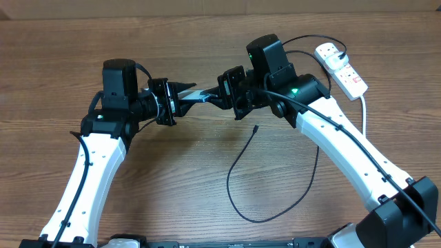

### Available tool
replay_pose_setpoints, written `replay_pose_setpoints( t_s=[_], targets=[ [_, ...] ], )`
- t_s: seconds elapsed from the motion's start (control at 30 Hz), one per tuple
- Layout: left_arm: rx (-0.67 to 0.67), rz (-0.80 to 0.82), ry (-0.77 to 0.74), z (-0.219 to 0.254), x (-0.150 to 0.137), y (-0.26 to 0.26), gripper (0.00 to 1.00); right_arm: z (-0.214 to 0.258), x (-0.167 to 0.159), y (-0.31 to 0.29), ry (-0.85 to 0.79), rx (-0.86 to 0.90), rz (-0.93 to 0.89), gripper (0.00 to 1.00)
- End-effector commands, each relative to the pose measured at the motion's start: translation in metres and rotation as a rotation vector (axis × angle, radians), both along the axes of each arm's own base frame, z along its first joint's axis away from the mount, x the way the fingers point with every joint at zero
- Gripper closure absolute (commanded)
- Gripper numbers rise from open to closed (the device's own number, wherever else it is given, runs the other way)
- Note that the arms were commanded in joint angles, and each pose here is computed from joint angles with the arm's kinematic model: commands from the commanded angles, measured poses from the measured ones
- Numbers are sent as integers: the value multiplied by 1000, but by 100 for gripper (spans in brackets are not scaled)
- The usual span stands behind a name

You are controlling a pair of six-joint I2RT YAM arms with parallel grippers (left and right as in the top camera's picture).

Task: Plug charger to phone and switch on socket
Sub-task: 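Hold the phone between both grippers, positioning it horizontally, then release the phone from the right gripper, keeping it in the left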

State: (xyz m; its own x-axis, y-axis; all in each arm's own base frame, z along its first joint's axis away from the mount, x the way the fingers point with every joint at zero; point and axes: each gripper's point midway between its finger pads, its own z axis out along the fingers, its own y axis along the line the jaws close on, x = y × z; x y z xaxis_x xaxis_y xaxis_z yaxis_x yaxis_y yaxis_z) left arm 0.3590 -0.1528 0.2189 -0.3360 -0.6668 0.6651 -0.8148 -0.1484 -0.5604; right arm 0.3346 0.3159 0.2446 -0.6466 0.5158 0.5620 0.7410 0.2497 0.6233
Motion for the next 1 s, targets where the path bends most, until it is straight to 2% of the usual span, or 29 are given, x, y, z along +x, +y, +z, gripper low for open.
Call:
replay_pose_setpoints(
  t_s=[0.0, 0.2, 0.37, 0.43, 0.47, 0.57, 0.67, 0.77, 0.83, 0.9, 0.97],
  targets=[
    [-10, -12, 3, 0, -1, -2, 73, 7, 0, 2, -5, 28, 15, 96],
    [-10, -12, 3, 0, -1, -2, 79, 7, 0, 2, -6, 28, 14, 95],
    [-10, -12, 3, 0, -1, -2, 88, 7, 0, 2, -5, 28, 15, 95],
    [-11, -11, 3, 0, -1, -2, 90, 7, 0, 2, -6, 28, 15, 92],
    [-12, -11, 5, 0, -1, -2, 96, 7, 0, 2, -6, 28, 15, 91],
    [-11, -11, 6, 0, -1, -2, 96, 7, 0, 2, -6, 28, 15, 90],
    [-11, -11, 5, 0, -1, -2, 96, 7, 0, 2, -6, 28, 14, 83],
    [-11, -10, 5, 0, -1, -2, 96, 7, 0, 2, -7, 27, 15, 61],
    [-7, -6, 5, -1, 0, -1, 96, 7, 0, 2, -10, 26, 16, 51],
    [-1, 0, 5, -2, 0, 0, 96, 7, 1, 2, -14, 22, 13, 44],
    [30, 23, 1, -6, 3, 5, 96, 4, 5, -1, -61, -9, 16, 32]
  ],
)
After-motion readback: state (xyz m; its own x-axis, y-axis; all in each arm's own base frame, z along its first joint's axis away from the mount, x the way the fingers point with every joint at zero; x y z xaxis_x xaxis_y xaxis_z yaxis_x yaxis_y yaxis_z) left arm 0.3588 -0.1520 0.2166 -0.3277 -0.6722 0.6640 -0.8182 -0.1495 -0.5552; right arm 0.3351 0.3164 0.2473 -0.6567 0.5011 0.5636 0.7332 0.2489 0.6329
